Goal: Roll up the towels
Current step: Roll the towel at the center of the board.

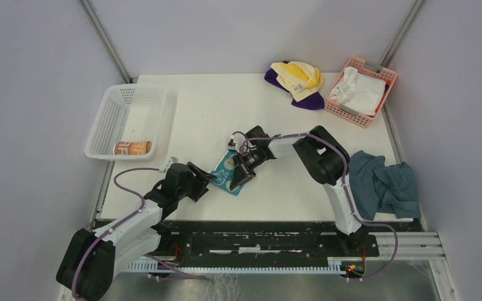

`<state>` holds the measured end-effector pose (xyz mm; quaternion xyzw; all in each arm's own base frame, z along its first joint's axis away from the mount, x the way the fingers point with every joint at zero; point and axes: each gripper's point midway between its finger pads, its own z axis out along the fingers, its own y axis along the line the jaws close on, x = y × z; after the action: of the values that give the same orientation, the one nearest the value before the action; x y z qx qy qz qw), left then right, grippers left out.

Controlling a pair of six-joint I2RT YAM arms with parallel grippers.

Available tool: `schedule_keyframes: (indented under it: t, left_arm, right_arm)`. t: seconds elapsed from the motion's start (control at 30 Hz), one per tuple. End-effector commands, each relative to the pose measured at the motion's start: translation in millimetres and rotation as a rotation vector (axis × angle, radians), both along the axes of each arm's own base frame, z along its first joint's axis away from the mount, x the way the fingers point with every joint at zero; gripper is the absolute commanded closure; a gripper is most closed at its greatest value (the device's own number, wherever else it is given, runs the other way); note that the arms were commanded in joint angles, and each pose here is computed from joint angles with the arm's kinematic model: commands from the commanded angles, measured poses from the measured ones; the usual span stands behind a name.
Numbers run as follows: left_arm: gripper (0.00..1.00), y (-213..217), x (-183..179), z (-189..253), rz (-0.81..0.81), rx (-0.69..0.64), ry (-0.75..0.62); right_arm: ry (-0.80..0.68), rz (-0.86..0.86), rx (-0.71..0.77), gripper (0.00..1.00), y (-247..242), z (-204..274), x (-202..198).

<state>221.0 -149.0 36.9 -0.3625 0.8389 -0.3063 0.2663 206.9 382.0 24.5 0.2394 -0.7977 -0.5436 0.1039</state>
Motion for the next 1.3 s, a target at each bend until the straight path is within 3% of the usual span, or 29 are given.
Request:
schedule_keyframes:
  t: [0.0,0.27,0.5,0.7,0.9,1.1,1.27]
  left_arm:
    - [0.30,-6,11,15,0.031,-0.068,-0.056]
    - [0.31,-11,17,6,0.013,-0.049,-0.034]
    - [0.45,-10,13,-21,-0.003,-0.001,0.058]
    - [0.48,-3,7,-37,0.004,0.050,0.112]
    - [0.48,-5,8,-43,-0.008,0.064,0.134]
    - [0.48,-6,8,-45,-0.018,0.069,0.145]
    - [0.48,-8,8,-45,-0.026,0.063,0.144]
  right_arm:
    - [0.037,-0.044,-0.045,0.99,-4,-14,13]
    - [0.062,-0.057,-0.106,0.98,-11,-30,13]
    - [-0.091,-0.056,-0.141,0.90,-16,-15,24]
    - [-0.361,-0.081,-0.157,0.64,-25,20,39]
    - [-0.757,-0.067,-0.213,0.49,-32,57,43]
    - [-1.163,0.020,-0.327,0.44,-24,68,35]
    - [-1.284,0.087,-0.399,0.43,-13,57,32]
